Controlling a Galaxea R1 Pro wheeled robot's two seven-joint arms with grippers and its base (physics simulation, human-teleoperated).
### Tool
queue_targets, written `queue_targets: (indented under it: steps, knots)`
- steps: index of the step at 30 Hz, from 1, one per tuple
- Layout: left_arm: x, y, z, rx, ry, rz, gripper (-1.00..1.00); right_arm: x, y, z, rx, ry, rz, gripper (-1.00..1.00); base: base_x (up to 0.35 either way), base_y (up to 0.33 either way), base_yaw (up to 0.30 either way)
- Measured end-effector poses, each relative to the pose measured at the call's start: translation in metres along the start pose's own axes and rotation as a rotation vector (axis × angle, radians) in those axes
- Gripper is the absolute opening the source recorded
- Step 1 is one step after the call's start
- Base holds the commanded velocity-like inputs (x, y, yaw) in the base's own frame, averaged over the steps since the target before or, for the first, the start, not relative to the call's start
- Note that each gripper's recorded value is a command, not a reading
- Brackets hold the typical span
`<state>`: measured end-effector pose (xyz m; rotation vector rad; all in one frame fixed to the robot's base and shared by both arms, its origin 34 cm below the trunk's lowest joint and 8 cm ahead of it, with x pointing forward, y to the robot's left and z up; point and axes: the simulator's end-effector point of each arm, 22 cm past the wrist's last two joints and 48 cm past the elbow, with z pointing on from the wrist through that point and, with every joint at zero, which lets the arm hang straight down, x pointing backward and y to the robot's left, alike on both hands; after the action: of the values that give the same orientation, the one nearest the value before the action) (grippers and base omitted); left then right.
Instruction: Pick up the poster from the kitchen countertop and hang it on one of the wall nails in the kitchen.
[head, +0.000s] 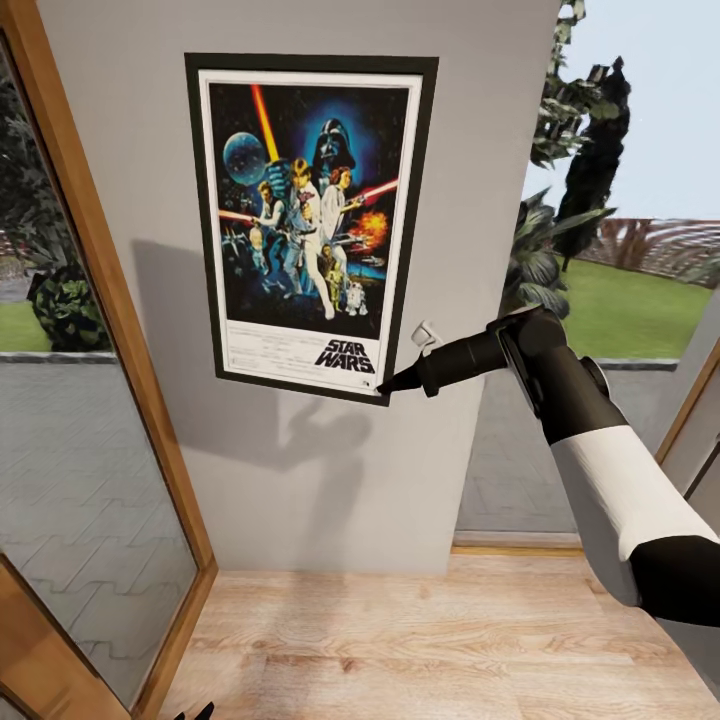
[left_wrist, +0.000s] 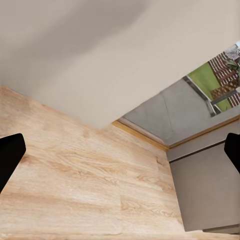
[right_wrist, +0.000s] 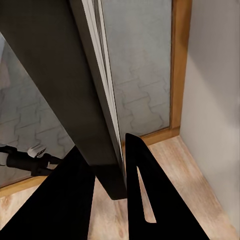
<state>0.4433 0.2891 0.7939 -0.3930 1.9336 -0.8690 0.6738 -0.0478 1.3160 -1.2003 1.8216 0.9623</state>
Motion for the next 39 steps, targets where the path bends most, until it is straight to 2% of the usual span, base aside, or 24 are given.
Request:
queue_targets:
  steps: [6, 39]
  knots:
    - [0.0, -0.0001, -0.0001, 0.0, 0.0, 0.0, 1.0, -0.0002, 0.0001, -0.0004, 0.0, 0.0, -0.001, -1.0, 0.035, 0.0, 0.0]
    - [-0.0002, 0.0001, -0.0002, 0.0, 0.0, 0.0, 1.0, -0.001, 0.0016, -0.0006, -0.004, -0.003, -0.004, -1.0, 0.155, 0.0, 0.0]
